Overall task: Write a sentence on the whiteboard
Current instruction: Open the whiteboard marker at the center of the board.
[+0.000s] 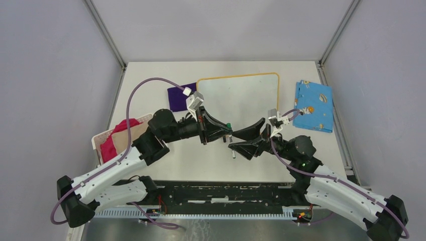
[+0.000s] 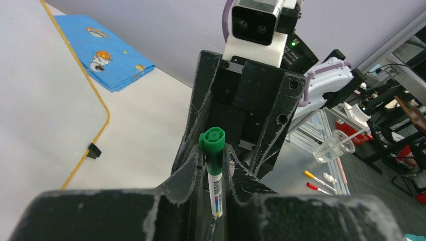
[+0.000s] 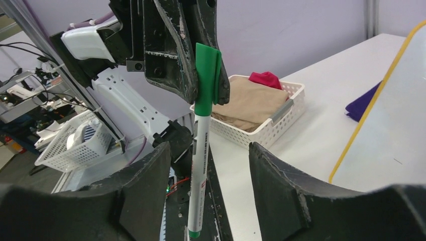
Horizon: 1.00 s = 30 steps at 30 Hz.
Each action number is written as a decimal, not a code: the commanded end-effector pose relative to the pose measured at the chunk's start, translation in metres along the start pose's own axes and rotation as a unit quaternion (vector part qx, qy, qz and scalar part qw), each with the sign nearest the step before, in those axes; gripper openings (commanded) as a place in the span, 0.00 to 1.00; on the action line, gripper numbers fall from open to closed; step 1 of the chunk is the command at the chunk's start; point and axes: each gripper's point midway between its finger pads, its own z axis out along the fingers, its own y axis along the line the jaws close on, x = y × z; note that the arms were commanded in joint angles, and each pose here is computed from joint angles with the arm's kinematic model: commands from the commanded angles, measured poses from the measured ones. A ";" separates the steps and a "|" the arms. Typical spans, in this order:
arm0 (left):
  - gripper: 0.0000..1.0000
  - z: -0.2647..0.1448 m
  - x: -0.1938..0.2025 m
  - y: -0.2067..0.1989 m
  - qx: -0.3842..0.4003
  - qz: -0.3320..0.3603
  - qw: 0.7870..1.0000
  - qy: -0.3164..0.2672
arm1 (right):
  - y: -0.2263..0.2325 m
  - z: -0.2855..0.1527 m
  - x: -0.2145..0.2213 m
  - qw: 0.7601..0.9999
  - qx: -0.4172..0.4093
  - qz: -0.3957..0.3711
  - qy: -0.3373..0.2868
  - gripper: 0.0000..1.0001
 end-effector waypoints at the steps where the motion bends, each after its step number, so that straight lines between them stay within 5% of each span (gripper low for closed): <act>1: 0.02 -0.006 -0.021 -0.032 0.062 0.001 0.998 -0.034 | 0.028 0.004 -0.025 0.997 -0.068 -0.001 -0.045 0.65; 15: 0.02 -0.014 -0.025 -0.039 0.070 0.001 0.997 -0.044 | 0.039 0.016 -0.039 0.992 -0.103 0.033 -0.061 0.56; 21: 0.02 -0.016 -0.029 -0.040 0.067 0.005 0.996 -0.052 | 0.035 0.022 -0.040 0.994 -0.087 0.030 -0.051 0.67; 27: 0.02 -0.018 -0.035 -0.039 0.058 0.007 0.996 -0.062 | 0.025 0.028 -0.033 0.999 -0.042 0.013 -0.015 0.98; 30: 0.02 -0.019 -0.042 -0.035 0.037 0.009 0.996 -0.076 | 0.013 0.026 -0.033 1.000 0.006 -0.001 -0.003 0.98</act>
